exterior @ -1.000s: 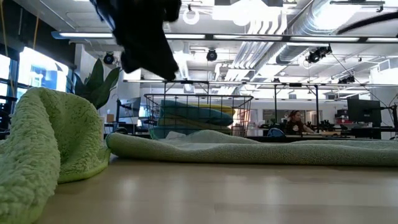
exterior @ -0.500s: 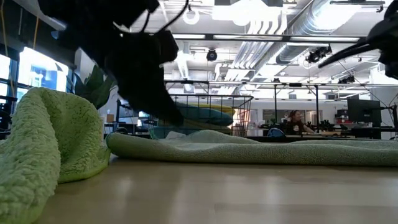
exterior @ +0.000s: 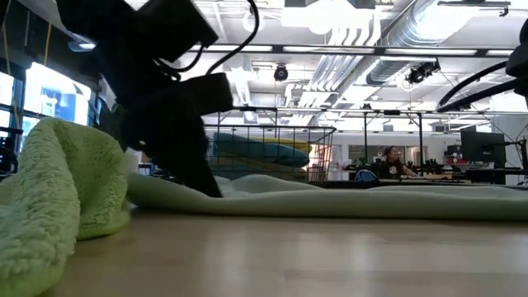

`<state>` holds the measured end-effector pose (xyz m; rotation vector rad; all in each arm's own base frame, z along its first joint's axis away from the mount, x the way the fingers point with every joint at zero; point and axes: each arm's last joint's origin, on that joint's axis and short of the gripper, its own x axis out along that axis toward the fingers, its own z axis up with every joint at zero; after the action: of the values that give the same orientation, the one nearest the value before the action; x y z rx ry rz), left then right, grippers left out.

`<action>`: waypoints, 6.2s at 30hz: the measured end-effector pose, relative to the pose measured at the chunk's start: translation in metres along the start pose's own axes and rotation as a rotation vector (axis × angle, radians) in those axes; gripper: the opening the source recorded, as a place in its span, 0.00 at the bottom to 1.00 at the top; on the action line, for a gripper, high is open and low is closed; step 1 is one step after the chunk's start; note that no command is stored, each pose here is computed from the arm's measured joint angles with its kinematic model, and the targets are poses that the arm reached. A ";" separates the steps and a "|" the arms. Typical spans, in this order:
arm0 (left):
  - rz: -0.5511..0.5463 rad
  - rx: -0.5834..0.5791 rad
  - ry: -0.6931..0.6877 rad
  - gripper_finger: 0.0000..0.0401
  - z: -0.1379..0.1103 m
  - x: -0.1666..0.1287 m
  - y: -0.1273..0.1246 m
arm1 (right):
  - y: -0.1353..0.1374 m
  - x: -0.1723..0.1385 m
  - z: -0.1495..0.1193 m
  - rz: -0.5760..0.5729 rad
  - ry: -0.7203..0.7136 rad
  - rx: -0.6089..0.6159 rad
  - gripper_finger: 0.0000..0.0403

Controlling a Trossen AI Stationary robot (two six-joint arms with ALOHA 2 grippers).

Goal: Fold microfiber towels
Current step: Fold the light blue microfiber cloth, then put the light blue microfiber cloth in the basket

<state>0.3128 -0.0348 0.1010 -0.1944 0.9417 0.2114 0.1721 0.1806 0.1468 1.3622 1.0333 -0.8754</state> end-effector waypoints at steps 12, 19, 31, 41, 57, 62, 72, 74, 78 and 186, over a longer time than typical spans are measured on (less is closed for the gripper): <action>0.071 0.035 0.083 0.24 -0.006 -0.024 0.001 | 0.018 0.006 0.022 0.098 -0.147 0.089 0.43; 0.081 0.017 0.086 0.24 -0.007 -0.024 0.002 | 0.027 0.018 0.025 0.120 -0.139 0.134 0.43; 0.079 0.025 0.095 0.24 -0.007 -0.024 0.002 | 0.025 0.022 0.020 0.092 -0.110 0.110 0.43; 0.068 0.034 0.141 0.24 -0.011 -0.025 0.002 | 0.020 0.016 0.035 0.062 -0.244 0.091 0.43; 0.048 0.041 0.152 0.24 -0.012 -0.025 0.001 | 0.025 0.007 0.061 0.037 -0.383 0.060 0.43; 0.045 0.041 0.153 0.24 -0.012 -0.025 0.001 | 0.026 0.016 0.065 -0.013 -0.384 0.043 0.43; 0.039 0.048 0.151 0.24 -0.012 -0.025 0.001 | 0.034 0.037 0.059 0.021 -0.362 -0.015 0.43; 0.038 0.049 0.152 0.24 -0.012 -0.025 0.001 | 0.033 0.039 0.059 0.004 -0.372 -0.023 0.43; 0.037 0.048 0.150 0.24 -0.012 -0.025 0.001 | 0.033 0.040 0.060 -0.004 -0.382 -0.051 0.43; -0.040 0.005 -0.150 0.24 0.011 -0.075 -0.006 | 0.116 0.006 0.104 0.119 -0.212 -0.382 0.41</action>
<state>0.2801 -0.0444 0.1688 -0.1900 0.7887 0.1839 0.2905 0.0833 0.1737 0.9761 0.8914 -0.6761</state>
